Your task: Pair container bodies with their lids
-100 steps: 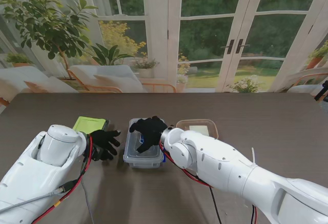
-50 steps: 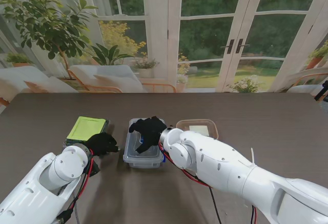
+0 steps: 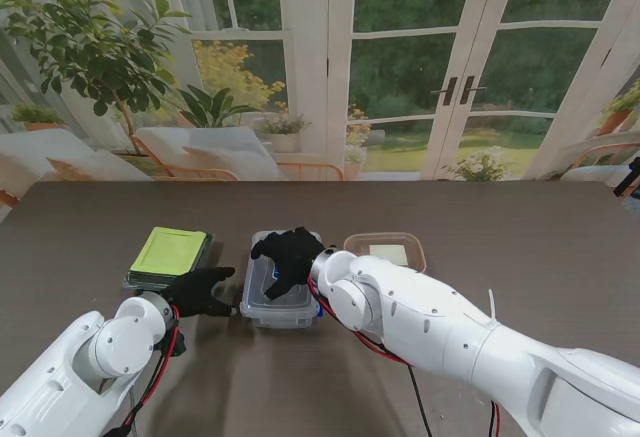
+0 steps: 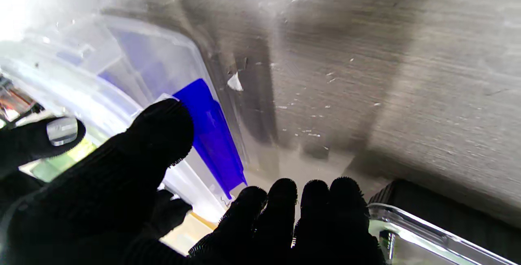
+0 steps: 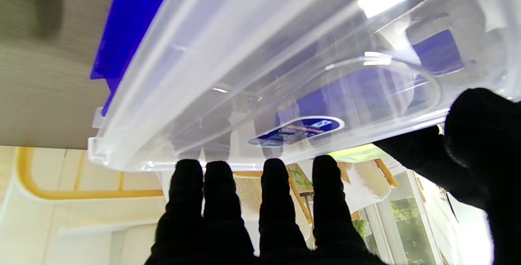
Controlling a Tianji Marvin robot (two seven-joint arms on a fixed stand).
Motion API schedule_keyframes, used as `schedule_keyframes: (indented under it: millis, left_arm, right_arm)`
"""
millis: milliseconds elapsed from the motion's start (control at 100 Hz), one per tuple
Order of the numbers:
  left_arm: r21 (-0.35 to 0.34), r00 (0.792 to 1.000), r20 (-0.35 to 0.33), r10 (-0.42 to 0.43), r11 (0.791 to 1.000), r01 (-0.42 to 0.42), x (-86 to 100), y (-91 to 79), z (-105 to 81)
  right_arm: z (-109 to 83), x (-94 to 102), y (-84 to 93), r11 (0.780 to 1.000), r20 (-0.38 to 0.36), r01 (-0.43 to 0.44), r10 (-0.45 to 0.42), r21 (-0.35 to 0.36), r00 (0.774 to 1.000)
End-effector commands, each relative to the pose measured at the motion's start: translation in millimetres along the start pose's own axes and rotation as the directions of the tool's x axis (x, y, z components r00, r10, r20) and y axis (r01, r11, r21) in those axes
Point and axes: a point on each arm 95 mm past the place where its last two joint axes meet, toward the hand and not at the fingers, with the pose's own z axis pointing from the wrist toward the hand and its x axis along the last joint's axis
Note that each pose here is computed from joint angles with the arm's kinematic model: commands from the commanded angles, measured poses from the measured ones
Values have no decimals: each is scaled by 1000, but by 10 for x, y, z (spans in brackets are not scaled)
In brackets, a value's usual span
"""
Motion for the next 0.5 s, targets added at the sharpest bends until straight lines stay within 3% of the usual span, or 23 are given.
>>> schedule_keyframes:
  millis: [0, 220, 490]
  left_arm:
    - [-39, 1000, 4, 8, 999, -8, -47, 76, 11]
    - [-83, 995, -34, 94, 992, -97, -67, 180, 32]
    - [-34, 988, -65, 140, 989, -143, -53, 359, 132]
  right_arm:
    - [-13, 81, -216, 998, -12, -7, 8, 58, 1000]
    - [-8, 74, -223, 998, -10, -11, 12, 60, 1000]
    - [-5, 81, -231, 998, -12, -12, 12, 64, 1000]
